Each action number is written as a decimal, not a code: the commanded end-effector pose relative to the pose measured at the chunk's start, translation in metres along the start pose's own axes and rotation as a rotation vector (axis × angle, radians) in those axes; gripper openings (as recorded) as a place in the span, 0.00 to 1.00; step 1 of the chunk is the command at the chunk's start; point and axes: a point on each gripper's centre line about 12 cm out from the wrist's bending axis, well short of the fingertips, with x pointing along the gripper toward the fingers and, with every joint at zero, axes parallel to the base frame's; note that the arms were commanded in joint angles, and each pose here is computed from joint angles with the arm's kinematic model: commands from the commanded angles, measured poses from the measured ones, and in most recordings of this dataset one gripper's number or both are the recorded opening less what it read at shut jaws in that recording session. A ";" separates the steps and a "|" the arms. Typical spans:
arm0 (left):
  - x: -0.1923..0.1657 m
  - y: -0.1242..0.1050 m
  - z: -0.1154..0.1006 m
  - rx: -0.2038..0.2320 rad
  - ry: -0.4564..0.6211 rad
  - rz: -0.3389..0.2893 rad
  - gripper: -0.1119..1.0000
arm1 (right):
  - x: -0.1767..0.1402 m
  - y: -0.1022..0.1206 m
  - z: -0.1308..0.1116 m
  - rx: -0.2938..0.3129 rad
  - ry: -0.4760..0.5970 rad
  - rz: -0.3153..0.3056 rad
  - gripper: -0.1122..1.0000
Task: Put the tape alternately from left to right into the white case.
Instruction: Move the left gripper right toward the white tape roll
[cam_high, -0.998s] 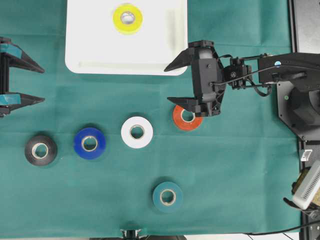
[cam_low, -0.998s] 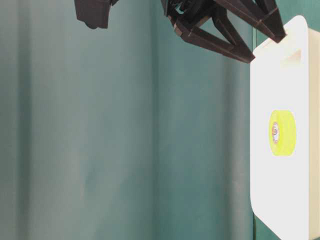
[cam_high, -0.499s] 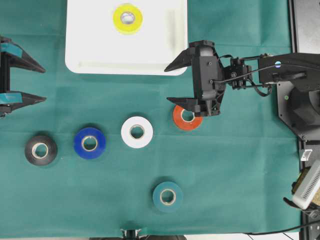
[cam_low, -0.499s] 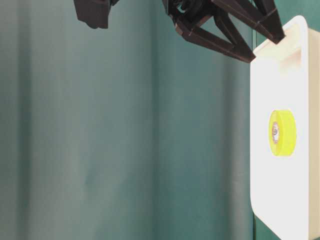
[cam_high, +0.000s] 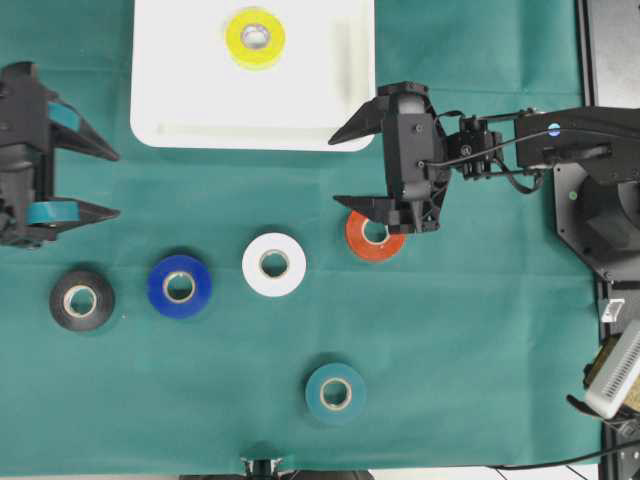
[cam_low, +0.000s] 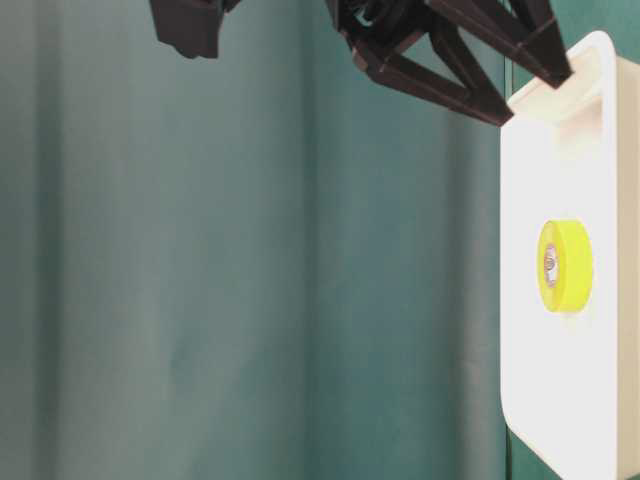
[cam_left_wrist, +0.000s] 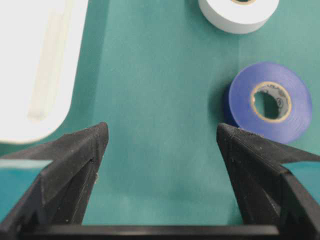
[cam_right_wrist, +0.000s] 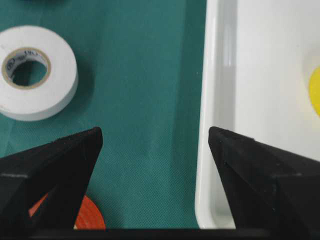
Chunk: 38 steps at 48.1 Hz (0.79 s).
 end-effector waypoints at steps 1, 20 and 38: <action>0.009 -0.007 0.017 0.009 -0.018 -0.016 0.94 | -0.001 0.001 0.010 0.004 -0.032 0.003 0.77; 0.056 -0.029 0.041 0.035 0.044 -0.049 0.94 | -0.001 0.000 0.010 0.005 -0.031 0.002 0.77; 0.097 -0.035 0.057 -0.198 0.139 -0.020 0.93 | -0.001 0.001 0.008 0.004 -0.026 0.003 0.77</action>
